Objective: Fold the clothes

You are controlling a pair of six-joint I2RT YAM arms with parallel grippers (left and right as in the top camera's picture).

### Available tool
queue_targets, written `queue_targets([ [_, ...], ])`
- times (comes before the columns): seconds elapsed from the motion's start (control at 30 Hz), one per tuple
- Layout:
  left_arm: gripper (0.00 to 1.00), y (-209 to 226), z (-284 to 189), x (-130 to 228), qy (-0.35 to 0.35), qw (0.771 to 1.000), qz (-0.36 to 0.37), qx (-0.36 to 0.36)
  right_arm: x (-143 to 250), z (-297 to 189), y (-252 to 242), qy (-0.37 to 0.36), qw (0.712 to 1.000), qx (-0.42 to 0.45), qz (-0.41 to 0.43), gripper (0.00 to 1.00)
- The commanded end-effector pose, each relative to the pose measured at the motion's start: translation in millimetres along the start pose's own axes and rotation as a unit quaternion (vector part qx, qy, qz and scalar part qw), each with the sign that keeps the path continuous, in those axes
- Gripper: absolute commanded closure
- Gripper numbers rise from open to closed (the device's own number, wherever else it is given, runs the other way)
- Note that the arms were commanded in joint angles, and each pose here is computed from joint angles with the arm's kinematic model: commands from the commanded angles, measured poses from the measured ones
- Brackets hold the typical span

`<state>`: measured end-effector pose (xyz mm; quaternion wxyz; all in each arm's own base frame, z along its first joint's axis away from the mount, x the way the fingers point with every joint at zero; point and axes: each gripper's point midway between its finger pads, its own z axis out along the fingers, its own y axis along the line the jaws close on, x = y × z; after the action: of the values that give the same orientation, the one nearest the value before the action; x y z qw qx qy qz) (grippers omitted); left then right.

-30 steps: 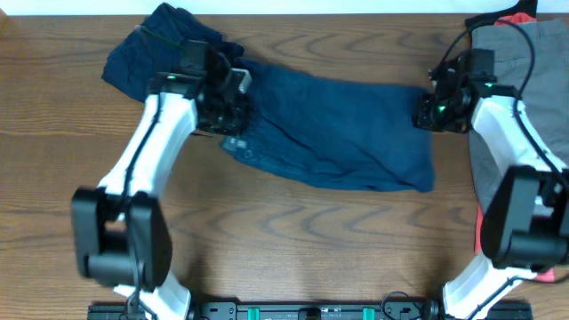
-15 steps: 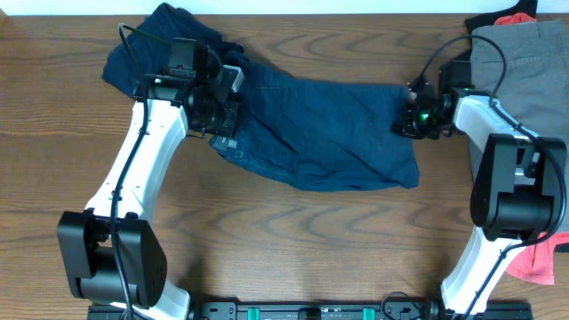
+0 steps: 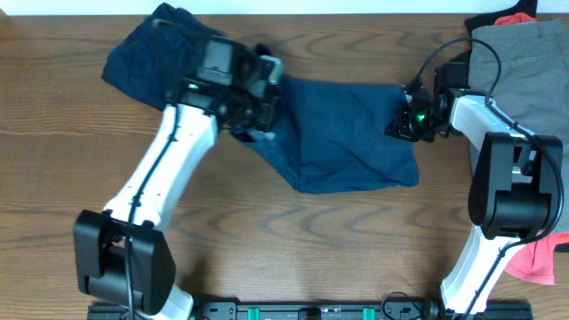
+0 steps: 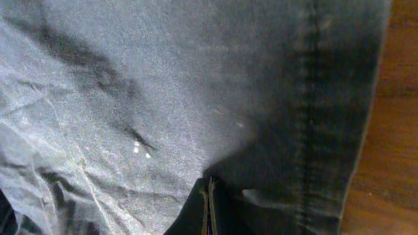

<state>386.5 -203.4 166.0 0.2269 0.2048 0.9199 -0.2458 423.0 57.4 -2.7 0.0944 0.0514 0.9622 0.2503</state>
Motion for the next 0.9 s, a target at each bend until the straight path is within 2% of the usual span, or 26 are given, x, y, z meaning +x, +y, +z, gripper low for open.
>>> queue_targets([
  [0.0,0.94,-43,-1,-15,-0.025,0.999,0.014,0.039,16,18,-5,0.032,0.999,0.020,0.009,0.99],
  [0.43,0.94,-138,73,-19,-0.043,0.988,0.095,0.116,18,18,-5,0.034,0.999,0.020,0.009,0.99],
  [0.77,0.94,-164,120,-22,-0.065,0.982,0.100,0.147,17,18,-5,0.034,0.999,0.020,0.009,0.99],
  [0.83,0.93,-166,119,-26,-0.075,0.981,0.100,0.149,17,18,-5,0.034,0.999,0.020,0.010,0.99],
  [0.87,0.89,-167,119,-28,-0.079,0.980,0.101,0.151,17,18,-5,0.033,0.999,0.020,0.010,0.99],
])
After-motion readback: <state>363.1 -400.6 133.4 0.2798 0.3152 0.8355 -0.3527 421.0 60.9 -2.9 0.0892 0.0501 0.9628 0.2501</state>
